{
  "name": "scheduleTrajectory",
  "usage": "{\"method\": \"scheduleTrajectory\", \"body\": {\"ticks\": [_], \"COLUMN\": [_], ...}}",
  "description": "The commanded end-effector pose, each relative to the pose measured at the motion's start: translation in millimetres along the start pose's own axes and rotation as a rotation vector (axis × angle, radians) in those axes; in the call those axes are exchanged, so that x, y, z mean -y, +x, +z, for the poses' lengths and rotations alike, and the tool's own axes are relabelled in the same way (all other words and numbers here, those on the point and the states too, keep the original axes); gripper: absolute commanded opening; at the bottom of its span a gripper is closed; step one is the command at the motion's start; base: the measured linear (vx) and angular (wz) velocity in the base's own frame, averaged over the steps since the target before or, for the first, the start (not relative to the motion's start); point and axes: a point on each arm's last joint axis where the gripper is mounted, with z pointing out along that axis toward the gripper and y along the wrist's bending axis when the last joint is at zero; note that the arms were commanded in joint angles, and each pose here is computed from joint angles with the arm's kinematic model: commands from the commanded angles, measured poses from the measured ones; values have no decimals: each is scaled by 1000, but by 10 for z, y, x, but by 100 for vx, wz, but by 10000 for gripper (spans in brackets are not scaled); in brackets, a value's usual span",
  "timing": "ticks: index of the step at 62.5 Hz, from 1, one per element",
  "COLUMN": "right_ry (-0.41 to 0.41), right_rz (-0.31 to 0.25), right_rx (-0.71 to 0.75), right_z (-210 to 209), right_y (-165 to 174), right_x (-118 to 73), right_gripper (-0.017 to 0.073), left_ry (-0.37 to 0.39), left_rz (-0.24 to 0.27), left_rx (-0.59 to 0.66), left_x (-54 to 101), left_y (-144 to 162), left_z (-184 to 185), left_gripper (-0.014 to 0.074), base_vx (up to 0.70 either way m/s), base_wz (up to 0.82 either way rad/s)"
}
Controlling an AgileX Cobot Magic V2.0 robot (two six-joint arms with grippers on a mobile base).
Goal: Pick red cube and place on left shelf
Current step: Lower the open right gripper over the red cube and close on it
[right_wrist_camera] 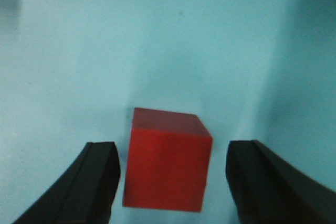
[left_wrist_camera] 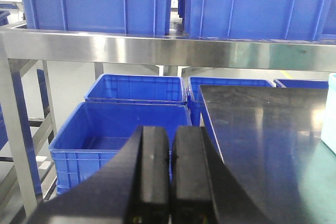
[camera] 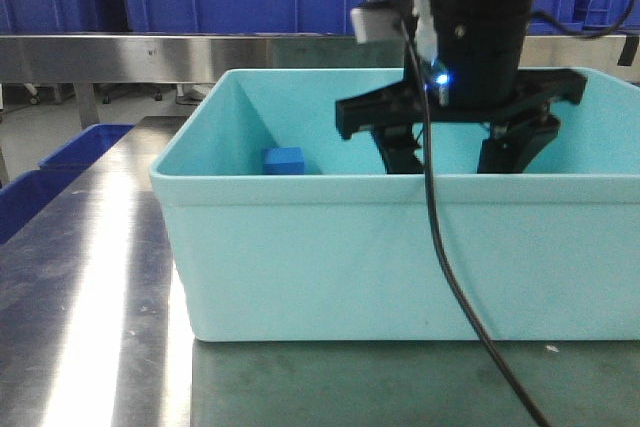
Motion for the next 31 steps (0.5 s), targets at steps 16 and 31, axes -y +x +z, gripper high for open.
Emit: {"method": "scheduleTrajectory", "body": {"ticks": [16, 31], "right_ry": [-29, -28], "right_rz": [10, 11], "right_rx": [81, 80], "right_z": [-114, -140], "right_y": [-110, -103], "right_x": [-4, 3], "right_gripper": [489, 143], "left_ry": [0, 0], "left_rz": [-12, -12], "left_rx": [80, 80], "left_x": [-6, -6], "left_y": [-9, -9], "left_z": [-3, -3], "left_gripper": [101, 101], "base_vx": [0, 0], "base_wz": [0, 0]}}
